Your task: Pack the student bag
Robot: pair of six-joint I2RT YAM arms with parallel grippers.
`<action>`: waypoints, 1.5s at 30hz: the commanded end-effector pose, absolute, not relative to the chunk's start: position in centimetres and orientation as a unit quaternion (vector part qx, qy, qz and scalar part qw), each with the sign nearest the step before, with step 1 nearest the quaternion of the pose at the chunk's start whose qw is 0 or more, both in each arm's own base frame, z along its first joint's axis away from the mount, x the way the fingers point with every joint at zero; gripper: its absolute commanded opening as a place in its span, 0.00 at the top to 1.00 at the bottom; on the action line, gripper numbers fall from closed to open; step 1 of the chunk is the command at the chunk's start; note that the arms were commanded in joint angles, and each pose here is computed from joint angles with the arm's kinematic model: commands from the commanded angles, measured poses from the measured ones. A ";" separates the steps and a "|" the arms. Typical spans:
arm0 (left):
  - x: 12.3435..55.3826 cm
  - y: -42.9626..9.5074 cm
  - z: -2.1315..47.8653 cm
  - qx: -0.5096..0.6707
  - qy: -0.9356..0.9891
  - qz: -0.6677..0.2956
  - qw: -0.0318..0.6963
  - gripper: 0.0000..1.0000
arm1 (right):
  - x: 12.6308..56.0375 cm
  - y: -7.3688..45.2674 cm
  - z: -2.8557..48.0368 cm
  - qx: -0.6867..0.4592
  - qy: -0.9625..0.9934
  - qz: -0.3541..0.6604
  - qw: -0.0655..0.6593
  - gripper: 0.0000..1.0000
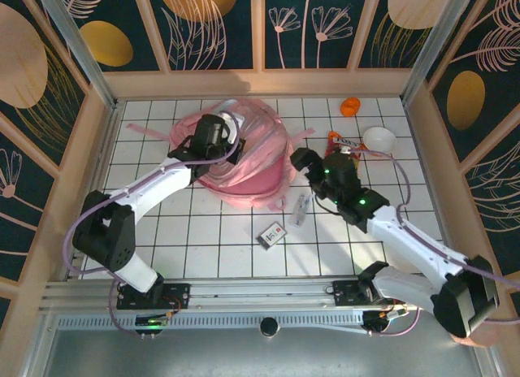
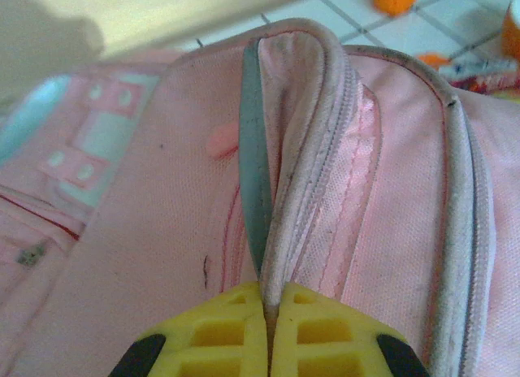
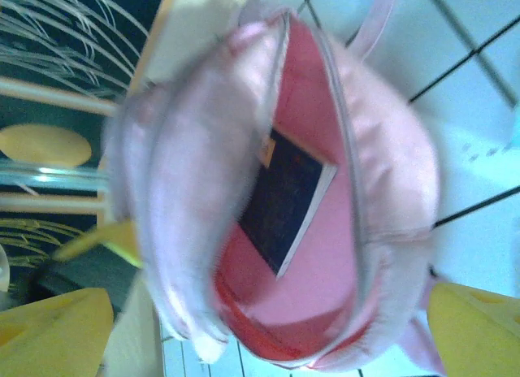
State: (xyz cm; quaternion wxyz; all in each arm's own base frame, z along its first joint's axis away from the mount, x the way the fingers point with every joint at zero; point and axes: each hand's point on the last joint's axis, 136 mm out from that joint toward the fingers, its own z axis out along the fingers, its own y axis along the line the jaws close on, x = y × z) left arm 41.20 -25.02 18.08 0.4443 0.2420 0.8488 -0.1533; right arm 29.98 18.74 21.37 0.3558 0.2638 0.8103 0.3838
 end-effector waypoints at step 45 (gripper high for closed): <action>38.1 -9.3 15.9 -0.091 0.860 -0.253 0.435 0.06 | 30.7 34.8 11.6 -0.667 0.646 0.062 0.367 0.09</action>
